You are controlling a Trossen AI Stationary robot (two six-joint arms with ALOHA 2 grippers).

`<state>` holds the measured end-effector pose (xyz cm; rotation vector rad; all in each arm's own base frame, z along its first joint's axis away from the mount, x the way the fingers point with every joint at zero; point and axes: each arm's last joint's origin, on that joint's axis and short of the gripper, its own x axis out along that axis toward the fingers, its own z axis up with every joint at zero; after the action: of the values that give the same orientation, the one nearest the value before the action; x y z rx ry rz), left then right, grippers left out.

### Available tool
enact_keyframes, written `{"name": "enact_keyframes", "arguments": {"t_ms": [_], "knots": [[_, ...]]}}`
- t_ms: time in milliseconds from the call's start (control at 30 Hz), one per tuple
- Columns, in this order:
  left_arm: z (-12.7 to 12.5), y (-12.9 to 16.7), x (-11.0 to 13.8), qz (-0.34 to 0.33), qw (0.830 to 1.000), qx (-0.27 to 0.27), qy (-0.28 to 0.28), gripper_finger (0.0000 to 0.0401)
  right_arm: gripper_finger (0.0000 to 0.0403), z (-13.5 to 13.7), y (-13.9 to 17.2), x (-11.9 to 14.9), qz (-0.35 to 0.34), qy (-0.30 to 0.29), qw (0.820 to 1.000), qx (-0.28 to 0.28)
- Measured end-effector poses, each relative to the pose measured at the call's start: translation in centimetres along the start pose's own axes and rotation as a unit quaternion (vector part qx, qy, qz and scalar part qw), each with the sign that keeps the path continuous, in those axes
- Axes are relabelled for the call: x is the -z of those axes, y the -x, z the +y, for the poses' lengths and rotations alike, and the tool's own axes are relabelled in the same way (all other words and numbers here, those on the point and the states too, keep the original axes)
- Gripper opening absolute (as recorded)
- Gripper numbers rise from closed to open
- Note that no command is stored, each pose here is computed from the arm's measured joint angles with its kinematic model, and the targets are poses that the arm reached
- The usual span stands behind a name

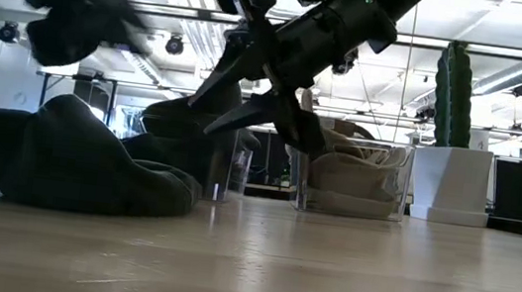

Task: Pick & Place hat
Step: Put the black cap into the left transparent bin

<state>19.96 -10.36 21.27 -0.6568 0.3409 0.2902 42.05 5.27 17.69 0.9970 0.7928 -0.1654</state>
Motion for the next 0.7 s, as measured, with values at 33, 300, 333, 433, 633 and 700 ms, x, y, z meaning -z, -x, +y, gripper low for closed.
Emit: {"name": "enact_keyframes", "arguments": {"t_ms": [33, 300, 333, 433, 633, 700], "knots": [[0.3, 0.2, 0.1, 0.030, 0.999, -0.028, -0.029, 0.0117, 0.0132, -0.1, -0.2, 0.0, 0.004, -0.009, 1.000, -0.004], [2.4, 2.8, 0.0, 0.238, 0.943, -0.177, -0.150, 0.0117, 0.0132, -0.4, -2.3, 0.5, 0.022, -0.025, 0.999, -0.042], [2.4, 2.9, 0.1, 0.261, 0.939, -0.167, -0.148, 0.0117, 0.0132, -0.8, -2.6, 0.7, 0.028, -0.027, 0.999, -0.033], [1.9, 3.1, 0.5, 0.331, 0.928, -0.116, -0.127, 0.0117, 0.0132, -1.9, -4.0, 1.0, 0.040, -0.044, 0.998, -0.022], [1.6, 3.7, 1.1, 0.373, 0.919, -0.125, -0.024, 0.0117, 0.0132, -3.0, -6.1, 1.5, 0.069, -0.056, 0.996, -0.016], [1.8, 4.0, 1.3, 0.363, 0.919, -0.154, 0.016, 0.0117, 0.0132, -3.2, -6.3, 1.6, 0.070, -0.057, 0.996, -0.008]]}}
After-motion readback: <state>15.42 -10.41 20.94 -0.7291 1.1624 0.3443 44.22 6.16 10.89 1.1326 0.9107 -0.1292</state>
